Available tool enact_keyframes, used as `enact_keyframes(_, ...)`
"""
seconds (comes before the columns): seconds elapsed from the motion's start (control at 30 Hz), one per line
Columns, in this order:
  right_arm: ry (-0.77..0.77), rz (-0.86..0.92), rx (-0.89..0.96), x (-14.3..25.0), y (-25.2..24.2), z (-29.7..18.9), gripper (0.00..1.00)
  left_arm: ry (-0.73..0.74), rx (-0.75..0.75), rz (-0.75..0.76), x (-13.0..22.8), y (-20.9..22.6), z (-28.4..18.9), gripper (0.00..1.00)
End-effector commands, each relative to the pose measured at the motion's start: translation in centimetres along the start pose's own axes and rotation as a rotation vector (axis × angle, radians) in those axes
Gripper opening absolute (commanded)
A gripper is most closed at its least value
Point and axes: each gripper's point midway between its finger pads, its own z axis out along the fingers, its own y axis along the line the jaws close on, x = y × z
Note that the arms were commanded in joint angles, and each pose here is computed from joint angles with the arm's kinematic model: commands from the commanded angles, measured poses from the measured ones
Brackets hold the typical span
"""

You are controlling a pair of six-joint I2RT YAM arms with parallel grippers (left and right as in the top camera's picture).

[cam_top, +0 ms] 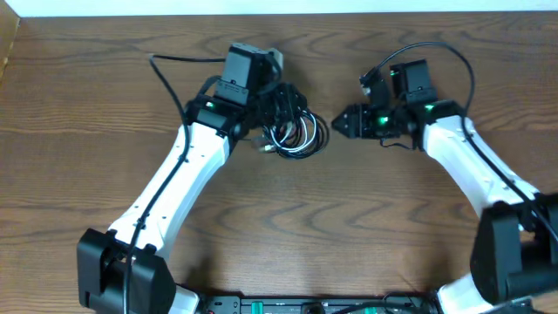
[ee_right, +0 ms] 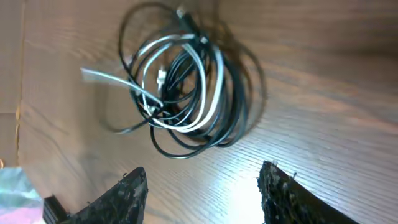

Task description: Untangle cables

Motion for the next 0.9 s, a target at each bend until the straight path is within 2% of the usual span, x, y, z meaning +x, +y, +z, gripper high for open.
enact_keyframes(0.0,-0.115,0.003,0.079,-2.4,-1.6,-4.4,0.56,0.052,-0.054,0.129,2.0,0.0,2.7,0.45)
enact_keyframes(0.17,-0.174,0.050,0.129,-3.3,-3.9,-7.1,0.63,0.109,-0.097,0.235,3.8,0.5,5.0,0.52)
enact_keyframes(0.4,-0.181,0.033,0.187,-3.4,-4.8,-7.2,0.70,0.051,-0.148,0.349,2.2,1.2,3.6,0.57)
enact_keyframes(0.87,-0.186,0.036,0.219,-3.4,-5.4,-7.3,0.73,0.039,-0.195,0.362,2.0,1.8,2.9,0.57)
